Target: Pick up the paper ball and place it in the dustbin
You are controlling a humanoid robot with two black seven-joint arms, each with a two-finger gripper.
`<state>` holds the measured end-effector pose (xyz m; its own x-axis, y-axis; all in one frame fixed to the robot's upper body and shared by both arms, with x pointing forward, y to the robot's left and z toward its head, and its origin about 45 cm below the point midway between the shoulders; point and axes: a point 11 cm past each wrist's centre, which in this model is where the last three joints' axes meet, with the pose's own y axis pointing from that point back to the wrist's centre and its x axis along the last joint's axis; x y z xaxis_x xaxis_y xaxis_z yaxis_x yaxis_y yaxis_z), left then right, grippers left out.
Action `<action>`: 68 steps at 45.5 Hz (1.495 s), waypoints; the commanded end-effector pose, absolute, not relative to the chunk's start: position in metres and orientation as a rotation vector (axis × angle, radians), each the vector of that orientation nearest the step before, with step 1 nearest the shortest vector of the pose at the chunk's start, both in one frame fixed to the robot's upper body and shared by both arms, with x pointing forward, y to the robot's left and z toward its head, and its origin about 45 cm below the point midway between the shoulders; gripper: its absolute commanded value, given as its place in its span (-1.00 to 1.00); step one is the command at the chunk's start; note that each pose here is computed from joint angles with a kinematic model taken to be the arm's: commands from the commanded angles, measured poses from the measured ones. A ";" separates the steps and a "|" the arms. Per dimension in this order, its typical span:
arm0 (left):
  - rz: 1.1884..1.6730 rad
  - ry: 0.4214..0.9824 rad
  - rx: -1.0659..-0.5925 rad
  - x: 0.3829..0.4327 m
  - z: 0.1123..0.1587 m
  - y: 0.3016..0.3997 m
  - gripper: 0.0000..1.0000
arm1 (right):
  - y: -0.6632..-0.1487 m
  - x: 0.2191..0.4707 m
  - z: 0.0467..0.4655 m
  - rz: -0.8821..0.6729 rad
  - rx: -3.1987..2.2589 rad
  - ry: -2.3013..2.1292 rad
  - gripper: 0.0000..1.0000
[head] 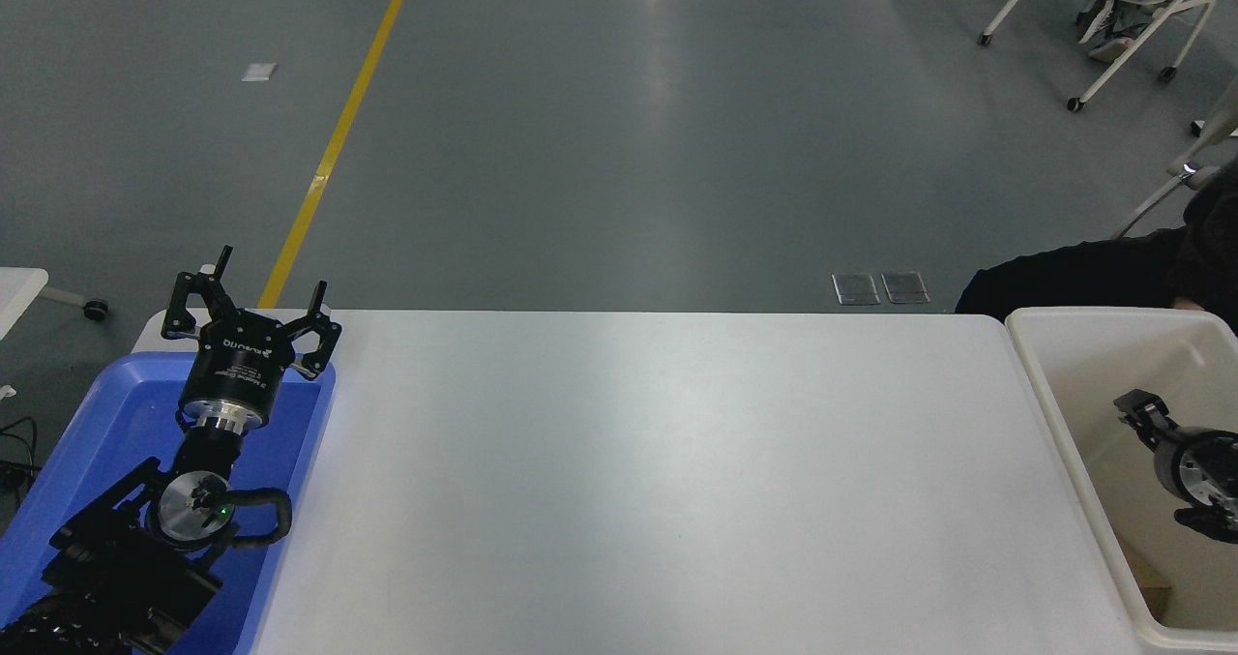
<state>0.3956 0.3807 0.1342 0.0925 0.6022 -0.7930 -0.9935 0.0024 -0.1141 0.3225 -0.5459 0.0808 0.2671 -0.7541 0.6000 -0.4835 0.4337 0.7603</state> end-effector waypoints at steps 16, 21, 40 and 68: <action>1.383 0.633 -0.794 0.3966 0.1353 0.3790 1.00 | -0.441 0.417 0.204 0.017 1.519 -0.915 1.00; 1.384 0.632 -0.796 0.3966 0.1354 0.3791 1.00 | -0.381 0.413 0.230 0.030 1.637 -0.686 1.00; 1.391 0.635 -0.793 0.3954 0.1337 0.3801 1.00 | -0.196 0.379 0.318 0.079 1.811 -0.071 1.00; 1.393 0.635 -0.793 0.3955 0.1337 0.3803 1.00 | -0.196 0.340 0.376 0.122 1.753 -0.024 1.00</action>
<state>0.3955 0.3804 0.1338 0.0919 0.6027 -0.7926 -0.9937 0.0037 -0.1124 0.3523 -0.1833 0.3590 0.9930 0.0701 0.0950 -0.0793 -0.1994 0.9767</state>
